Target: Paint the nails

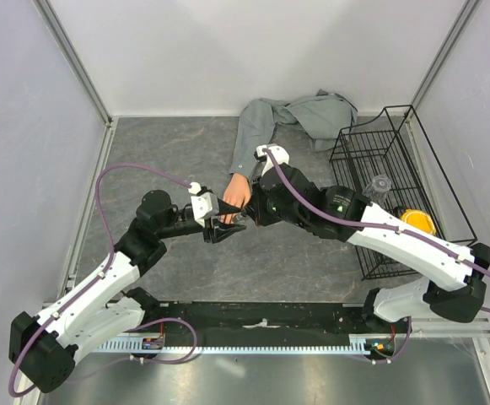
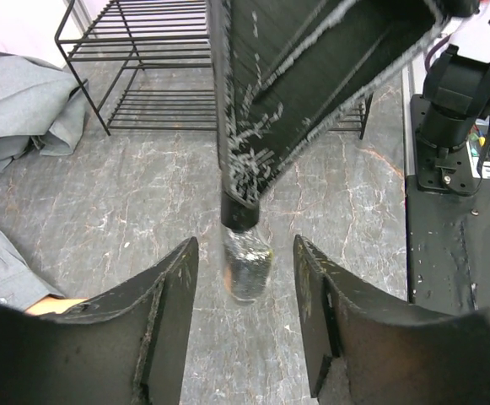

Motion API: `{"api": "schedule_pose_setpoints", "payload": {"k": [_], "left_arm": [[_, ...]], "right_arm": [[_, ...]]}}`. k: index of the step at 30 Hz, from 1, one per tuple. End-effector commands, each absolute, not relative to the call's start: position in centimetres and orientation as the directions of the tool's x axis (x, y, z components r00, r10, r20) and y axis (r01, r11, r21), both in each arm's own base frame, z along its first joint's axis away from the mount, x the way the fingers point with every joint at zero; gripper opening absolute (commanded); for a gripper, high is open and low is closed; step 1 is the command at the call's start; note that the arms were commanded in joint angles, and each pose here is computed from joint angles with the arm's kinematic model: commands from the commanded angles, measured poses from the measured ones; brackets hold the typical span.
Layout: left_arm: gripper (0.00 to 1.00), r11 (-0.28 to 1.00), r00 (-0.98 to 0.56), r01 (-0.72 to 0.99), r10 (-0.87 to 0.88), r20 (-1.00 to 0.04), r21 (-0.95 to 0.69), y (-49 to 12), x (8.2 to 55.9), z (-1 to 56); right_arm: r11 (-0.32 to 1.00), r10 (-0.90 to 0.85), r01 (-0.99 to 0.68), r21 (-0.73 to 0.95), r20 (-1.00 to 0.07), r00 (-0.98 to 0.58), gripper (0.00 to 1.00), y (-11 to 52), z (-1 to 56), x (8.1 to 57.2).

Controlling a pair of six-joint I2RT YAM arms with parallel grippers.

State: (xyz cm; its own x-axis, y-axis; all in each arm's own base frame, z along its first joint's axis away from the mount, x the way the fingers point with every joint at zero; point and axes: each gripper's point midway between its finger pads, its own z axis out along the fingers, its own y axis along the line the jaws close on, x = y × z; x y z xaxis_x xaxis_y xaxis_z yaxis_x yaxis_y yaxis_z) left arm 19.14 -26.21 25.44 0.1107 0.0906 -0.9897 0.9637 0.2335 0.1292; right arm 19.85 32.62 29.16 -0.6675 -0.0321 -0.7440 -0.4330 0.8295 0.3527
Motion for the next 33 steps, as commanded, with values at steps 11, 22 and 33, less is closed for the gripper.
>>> {"api": "schedule_pose_setpoints", "payload": {"k": [11,22,33], "left_arm": [[0.34,0.220,0.165,0.958,0.097,-0.981,0.183,-26.5,19.4,26.0],[0.02,0.245,0.077,0.965,0.070,-0.995,0.092,-26.6,19.4,27.2],[0.02,0.255,-0.009,0.967,0.014,-1.000,-0.005,-26.9,19.2,27.9]], "right_arm": [[0.812,0.012,-0.438,0.385,-0.762,-0.648,0.00,33.6,31.4,20.2],[0.787,-0.033,-0.518,0.335,-0.816,-0.577,0.65,32.6,32.2,19.8],[0.771,0.009,-0.536,0.345,-0.846,-0.533,0.61,33.2,32.6,20.5]]}}
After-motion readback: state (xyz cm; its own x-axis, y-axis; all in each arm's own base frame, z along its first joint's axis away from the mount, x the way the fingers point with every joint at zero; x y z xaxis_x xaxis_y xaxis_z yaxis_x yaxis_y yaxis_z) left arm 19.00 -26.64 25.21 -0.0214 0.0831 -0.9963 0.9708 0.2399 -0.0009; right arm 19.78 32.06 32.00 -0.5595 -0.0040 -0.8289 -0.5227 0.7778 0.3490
